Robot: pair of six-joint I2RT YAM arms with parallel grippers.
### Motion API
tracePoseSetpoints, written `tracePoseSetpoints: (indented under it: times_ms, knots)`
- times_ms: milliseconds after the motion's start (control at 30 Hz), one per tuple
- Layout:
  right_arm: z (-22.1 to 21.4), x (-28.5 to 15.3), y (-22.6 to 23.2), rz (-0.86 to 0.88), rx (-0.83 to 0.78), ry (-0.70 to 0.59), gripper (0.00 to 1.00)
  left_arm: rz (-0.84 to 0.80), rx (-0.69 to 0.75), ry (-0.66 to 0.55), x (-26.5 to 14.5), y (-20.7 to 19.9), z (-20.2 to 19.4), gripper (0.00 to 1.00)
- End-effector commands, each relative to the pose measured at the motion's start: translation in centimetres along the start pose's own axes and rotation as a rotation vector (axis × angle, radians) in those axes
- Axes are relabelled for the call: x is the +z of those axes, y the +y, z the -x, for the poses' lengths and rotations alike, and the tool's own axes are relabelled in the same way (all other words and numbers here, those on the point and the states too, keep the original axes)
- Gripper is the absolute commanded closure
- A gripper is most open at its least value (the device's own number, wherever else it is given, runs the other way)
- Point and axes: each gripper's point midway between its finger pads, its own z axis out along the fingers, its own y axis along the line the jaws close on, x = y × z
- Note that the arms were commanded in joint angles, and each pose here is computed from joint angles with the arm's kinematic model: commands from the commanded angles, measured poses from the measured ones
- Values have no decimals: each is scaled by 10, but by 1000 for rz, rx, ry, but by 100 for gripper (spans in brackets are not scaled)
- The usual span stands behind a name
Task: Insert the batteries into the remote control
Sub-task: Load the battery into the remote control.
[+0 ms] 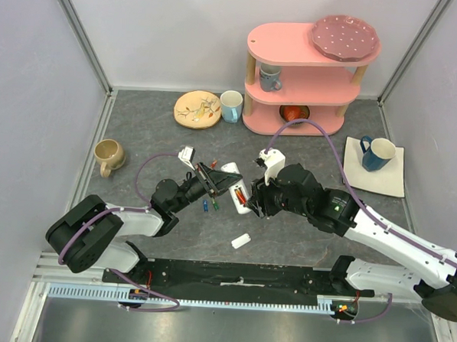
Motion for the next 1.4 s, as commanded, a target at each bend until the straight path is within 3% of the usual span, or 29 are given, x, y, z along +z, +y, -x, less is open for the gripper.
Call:
tracePoseSetpoints:
  times_ms: [0, 1367]
  knots:
    - [5, 3, -1, -12, 8, -22, 45, -383, 74, -51, -16, -95, 9, 98]
    - [7, 15, 5, 0, 4, 5, 45, -389, 72, -10, -13, -96, -5, 98]
